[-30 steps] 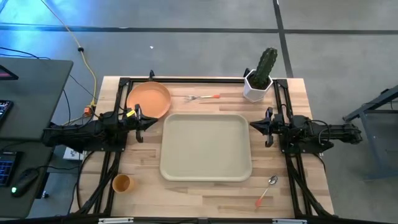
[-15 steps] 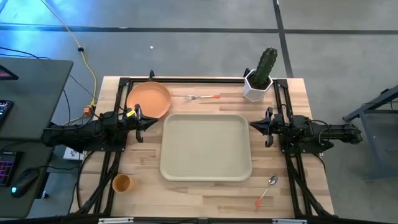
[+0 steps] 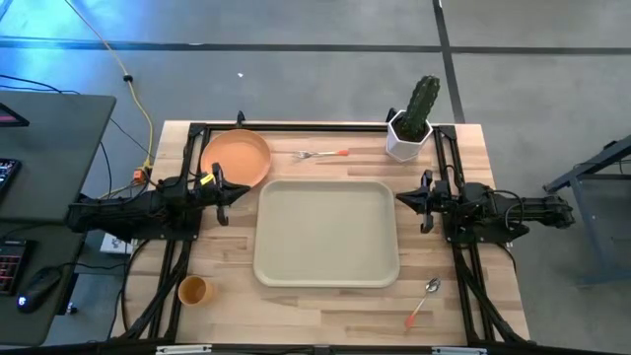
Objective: Pick and place plate/cup/fork/spoon on tray
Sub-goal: Put the orange plate on the middle of the light brown serving tray
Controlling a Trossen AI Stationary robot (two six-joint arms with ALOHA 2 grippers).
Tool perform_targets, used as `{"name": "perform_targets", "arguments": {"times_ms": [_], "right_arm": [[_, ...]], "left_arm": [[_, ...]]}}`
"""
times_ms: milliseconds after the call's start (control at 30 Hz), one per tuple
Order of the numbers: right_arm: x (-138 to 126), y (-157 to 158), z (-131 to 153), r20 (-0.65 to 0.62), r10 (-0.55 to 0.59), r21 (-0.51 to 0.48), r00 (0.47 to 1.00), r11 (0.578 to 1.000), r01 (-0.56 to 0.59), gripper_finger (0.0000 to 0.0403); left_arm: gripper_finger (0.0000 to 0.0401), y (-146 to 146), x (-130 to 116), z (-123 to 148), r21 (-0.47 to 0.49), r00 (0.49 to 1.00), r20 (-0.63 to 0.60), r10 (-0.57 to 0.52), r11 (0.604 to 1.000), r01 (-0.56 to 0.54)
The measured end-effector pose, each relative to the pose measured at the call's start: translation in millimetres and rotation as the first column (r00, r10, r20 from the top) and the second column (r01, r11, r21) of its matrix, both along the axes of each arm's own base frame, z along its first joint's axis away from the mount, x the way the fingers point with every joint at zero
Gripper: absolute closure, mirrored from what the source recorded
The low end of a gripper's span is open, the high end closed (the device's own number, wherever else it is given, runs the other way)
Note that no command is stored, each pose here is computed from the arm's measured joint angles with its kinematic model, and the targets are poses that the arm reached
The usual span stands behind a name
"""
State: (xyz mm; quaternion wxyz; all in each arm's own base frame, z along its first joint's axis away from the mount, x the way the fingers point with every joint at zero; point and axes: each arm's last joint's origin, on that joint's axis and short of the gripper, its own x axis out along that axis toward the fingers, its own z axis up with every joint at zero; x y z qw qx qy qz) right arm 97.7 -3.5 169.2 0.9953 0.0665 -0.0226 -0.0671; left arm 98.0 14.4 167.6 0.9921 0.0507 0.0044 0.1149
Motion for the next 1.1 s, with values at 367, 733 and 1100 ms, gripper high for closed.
{"name": "perform_targets", "arguments": {"times_ms": [367, 733, 1100], "right_arm": [[0.0, -0.1, 0.1, -0.015, -0.01, -0.114, 1.0, 0.993, 0.008, 0.0402], [-7.1, -14.3, 13.2, 0.114, -0.514, 0.036, 0.85, 0.857, 0.514, 0.0402], [-11.1, -19.8, 6.7, 0.108, -0.729, 0.554, 0.676, 0.608, 0.568, 0.0402]], "left_arm": [[0.0398, -1.0, 0.2, -0.5, 0.412, 0.995, -0.102, -0.011, 0.909, 0.053], [0.0398, 2.6, -4.1, 29.2, 0.323, 0.969, 0.227, 0.099, 0.931, -0.171], [0.0398, 14.6, -14.9, 35.6, -0.663, 0.67, 0.464, 0.58, 0.729, -0.172]]}}
